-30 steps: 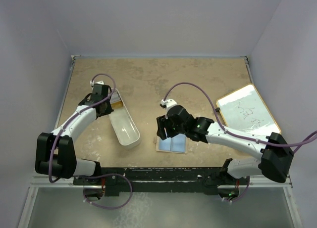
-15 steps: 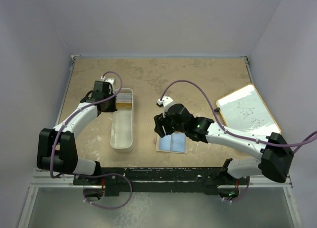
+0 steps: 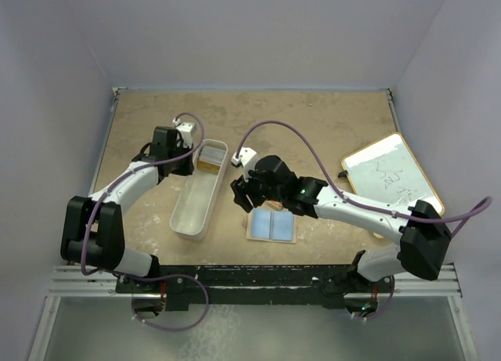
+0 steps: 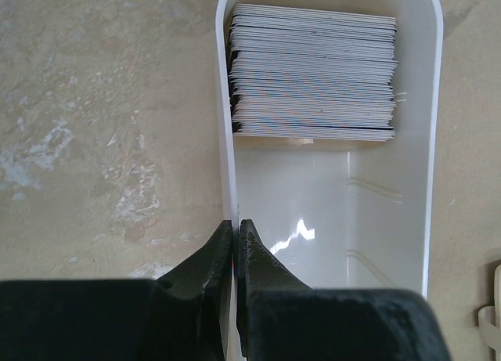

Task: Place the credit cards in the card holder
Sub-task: Adjust the storage box at the center of the board, then pick up the credit card from the storage box.

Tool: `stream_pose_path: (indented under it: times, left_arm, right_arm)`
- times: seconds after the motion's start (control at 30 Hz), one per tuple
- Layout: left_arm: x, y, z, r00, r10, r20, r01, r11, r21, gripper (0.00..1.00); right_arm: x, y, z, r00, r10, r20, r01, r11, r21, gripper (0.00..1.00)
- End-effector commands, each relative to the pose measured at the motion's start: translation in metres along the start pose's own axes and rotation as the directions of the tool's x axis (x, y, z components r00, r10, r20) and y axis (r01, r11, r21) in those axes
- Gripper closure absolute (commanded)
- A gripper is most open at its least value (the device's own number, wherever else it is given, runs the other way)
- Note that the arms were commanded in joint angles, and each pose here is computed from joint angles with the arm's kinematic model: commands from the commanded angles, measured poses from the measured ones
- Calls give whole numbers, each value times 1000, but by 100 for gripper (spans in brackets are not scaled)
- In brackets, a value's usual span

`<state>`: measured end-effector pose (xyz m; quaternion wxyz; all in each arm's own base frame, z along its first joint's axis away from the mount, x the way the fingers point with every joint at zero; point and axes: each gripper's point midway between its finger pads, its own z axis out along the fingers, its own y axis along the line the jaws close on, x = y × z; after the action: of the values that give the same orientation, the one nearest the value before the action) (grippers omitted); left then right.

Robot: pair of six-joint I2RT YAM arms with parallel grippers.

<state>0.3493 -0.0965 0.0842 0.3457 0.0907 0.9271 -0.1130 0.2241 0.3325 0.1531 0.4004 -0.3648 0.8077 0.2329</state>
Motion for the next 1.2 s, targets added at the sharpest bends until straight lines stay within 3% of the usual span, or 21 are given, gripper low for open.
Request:
stream_pose_path:
  times: [0.0,0.4,0.43,0.5,0.63,0.73,0.87,1.0,1.17]
  left_arm:
    - [-42,-35,1,987,94,133,-110,987,116,100]
    - [-70,-74,16,973,71,221,-124,963,238,100]
    - [-75,-74,15,971,41,234,-97,968,233,97]
    - [-90,-69,7,958,-23,285,-37,978,205,76]
    - [-122,-47,-22,896,-196,399,147,978,150,62]
    - [-135,-11,-47,826,-326,461,339,939,57,50]
    - [-122,26,-73,758,-426,494,514,857,-50,41]
    - [-94,46,-85,702,-510,498,617,784,-67,36]
    - [-51,64,-88,706,-546,452,663,734,-149,17]
  right_arm:
    - [-36,4,5,996,-62,57,63,998,-29,37]
    - [-68,-18,26,987,-148,66,144,988,62,37]
    - [-69,-21,28,986,-155,66,151,986,73,37]
    - [-73,-27,32,984,-169,61,163,982,95,37]
    - [-78,-36,37,981,-187,49,180,976,125,37]
    - [-78,-44,45,979,-200,29,194,970,150,36]
    - [-77,-51,62,970,-242,-22,242,956,169,36]
    - [-80,-62,78,956,-283,-78,293,933,210,35]
    - [-78,-69,99,938,-318,-136,342,914,221,34]
